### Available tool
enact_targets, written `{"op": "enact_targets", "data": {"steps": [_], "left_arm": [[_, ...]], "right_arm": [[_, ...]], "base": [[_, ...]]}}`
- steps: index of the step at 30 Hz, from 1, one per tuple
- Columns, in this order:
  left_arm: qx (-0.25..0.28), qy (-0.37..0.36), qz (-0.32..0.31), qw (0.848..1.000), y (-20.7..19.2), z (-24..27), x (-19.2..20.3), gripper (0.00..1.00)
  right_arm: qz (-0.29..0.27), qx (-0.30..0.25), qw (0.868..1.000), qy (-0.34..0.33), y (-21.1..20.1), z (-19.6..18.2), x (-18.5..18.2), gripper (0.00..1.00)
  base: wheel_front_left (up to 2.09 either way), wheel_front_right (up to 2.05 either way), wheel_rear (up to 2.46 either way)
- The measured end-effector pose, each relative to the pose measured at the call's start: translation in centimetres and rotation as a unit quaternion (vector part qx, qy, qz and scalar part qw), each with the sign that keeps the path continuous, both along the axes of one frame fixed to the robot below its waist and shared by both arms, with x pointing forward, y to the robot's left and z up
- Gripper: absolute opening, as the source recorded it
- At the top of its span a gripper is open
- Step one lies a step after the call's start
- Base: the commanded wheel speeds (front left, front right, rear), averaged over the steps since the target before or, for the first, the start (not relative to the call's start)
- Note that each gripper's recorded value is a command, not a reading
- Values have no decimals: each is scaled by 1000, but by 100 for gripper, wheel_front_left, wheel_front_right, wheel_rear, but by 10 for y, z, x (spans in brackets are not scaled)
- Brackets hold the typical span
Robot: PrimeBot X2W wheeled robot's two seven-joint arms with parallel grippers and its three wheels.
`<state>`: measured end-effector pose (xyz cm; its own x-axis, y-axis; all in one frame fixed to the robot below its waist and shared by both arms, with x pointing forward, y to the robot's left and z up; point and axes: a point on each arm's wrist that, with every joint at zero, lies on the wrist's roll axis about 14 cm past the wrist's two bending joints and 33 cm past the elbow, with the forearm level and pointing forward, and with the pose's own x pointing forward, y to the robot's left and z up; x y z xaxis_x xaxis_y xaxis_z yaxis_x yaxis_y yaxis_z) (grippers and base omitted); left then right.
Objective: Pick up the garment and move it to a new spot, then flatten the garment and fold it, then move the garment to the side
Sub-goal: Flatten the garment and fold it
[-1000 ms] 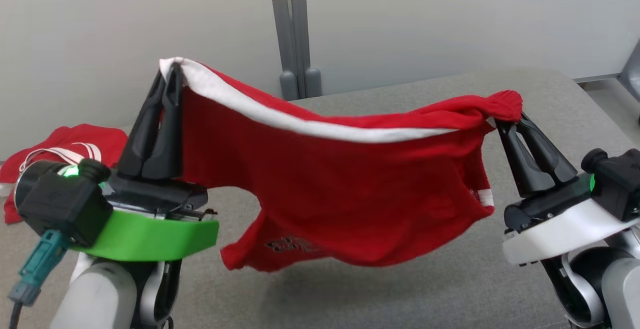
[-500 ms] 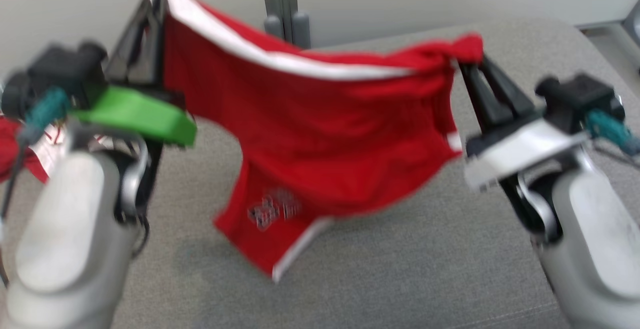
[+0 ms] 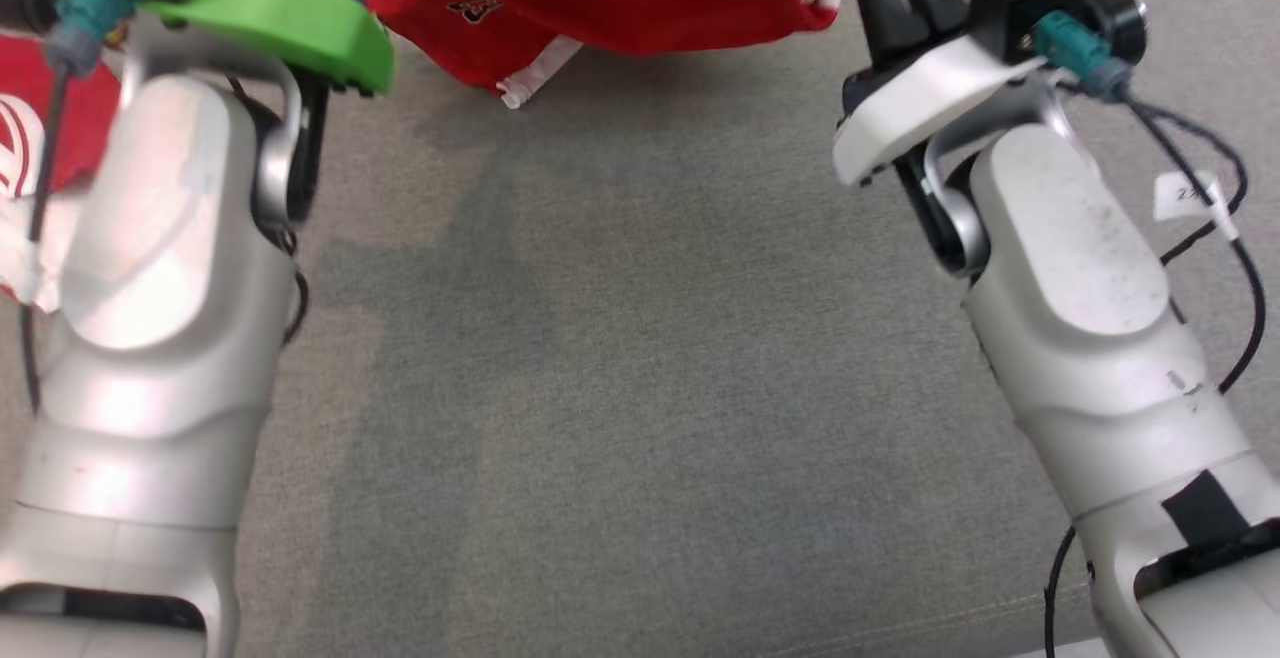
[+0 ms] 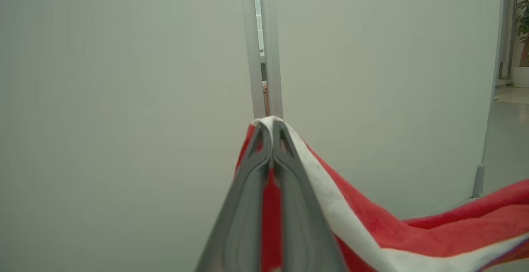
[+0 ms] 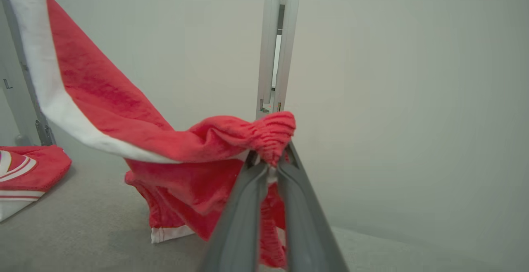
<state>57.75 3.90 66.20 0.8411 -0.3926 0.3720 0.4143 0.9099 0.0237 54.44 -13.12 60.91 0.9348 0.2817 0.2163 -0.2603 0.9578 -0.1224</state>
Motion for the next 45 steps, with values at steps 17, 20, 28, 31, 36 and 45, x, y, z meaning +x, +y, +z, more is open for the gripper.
{"op": "enact_targets", "data": {"steps": [17,20,28,31,36,45], "left_arm": [[-52,131,29,990,33,-124,-71,0],[-62,121,25,990,33,-117,-92,0],[-82,98,26,992,39,-94,-159,0],[-91,96,26,991,38,-83,-187,0],[-103,85,29,991,40,-62,-229,0],[-71,99,19,992,33,-59,-252,0]], "right_arm": [[-6,66,991,118,6,-107,-51,0],[-3,75,991,110,8,-103,-67,0],[-14,102,989,106,-2,-106,-129,0],[-17,107,988,109,-5,-107,-156,0],[-16,110,989,99,-5,-90,-191,0],[-45,91,990,99,-22,-68,-227,0]], "base": [[0,0,0],[0,0,0],[0,0,0],[0,0,0],[0,0,0],[0,0,0]]}}
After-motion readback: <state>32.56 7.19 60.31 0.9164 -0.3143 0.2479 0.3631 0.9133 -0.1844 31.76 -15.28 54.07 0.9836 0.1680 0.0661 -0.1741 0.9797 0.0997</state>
